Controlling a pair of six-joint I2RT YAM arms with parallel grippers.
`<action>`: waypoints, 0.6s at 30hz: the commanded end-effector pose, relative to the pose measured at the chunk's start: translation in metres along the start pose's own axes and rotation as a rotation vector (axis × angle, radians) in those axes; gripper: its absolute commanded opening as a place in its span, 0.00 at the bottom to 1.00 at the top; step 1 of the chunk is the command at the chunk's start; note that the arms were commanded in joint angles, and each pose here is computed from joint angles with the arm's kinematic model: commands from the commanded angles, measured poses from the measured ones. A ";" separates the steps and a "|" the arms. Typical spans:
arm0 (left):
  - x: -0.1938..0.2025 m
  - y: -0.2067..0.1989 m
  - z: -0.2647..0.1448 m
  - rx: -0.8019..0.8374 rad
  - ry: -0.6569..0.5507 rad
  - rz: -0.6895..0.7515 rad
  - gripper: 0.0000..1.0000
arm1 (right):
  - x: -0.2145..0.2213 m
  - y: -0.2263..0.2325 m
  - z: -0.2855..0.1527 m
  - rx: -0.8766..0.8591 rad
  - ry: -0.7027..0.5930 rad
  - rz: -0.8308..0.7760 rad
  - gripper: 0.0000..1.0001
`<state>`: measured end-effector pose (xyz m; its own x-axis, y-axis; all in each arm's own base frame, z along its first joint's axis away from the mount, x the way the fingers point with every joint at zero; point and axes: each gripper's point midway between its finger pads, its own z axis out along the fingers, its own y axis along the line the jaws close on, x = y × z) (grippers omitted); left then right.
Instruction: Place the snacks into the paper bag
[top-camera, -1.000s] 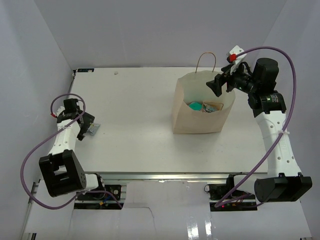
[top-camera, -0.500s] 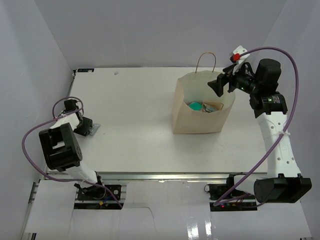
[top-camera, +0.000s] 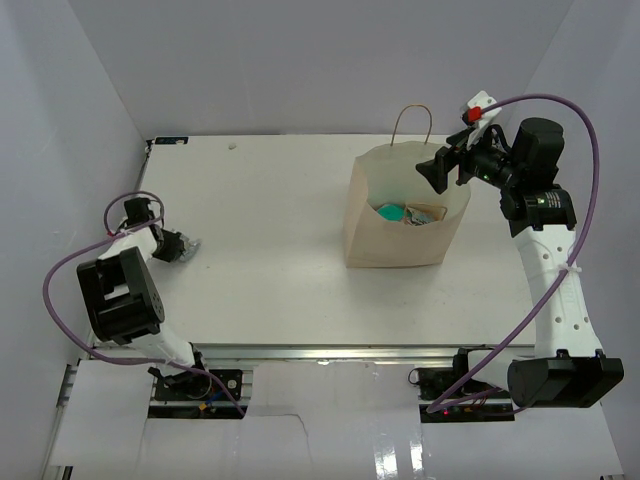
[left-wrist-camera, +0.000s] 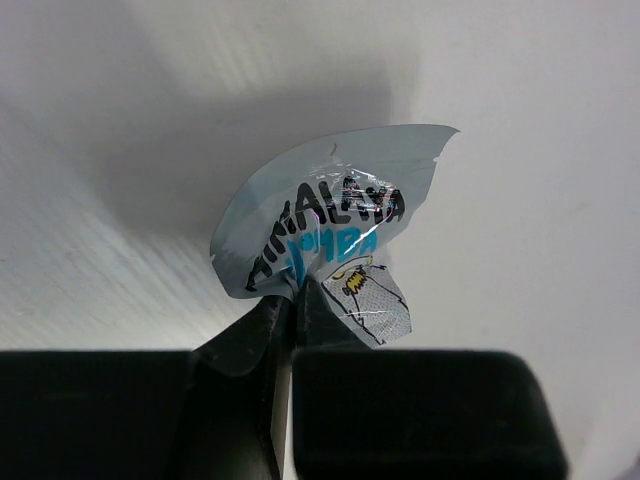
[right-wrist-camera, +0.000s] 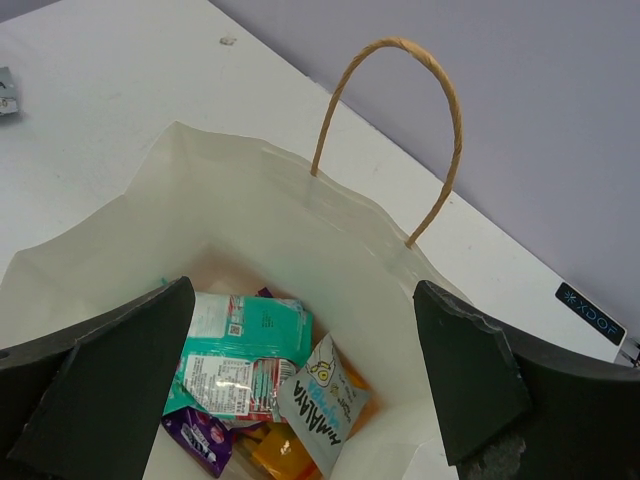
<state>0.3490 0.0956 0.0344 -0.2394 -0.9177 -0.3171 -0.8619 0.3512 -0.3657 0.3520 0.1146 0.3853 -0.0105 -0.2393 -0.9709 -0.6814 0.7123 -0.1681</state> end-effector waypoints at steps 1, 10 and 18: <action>-0.008 -0.055 -0.037 0.268 0.005 0.015 0.09 | -0.028 -0.002 -0.004 0.000 -0.067 -0.030 0.96; 0.065 -0.226 -0.184 1.068 0.161 0.289 0.04 | -0.031 -0.007 0.001 -0.002 -0.068 -0.016 0.96; 0.237 -0.310 -0.339 1.547 0.396 0.791 0.01 | -0.015 -0.016 0.001 0.034 -0.037 0.033 0.96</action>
<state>0.4472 -0.2431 0.3310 -0.6447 -0.5059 -0.5731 0.3988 0.4171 -0.8167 0.3617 0.1118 0.3886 -0.0327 -0.2155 -0.9760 -0.6768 0.7233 -0.1370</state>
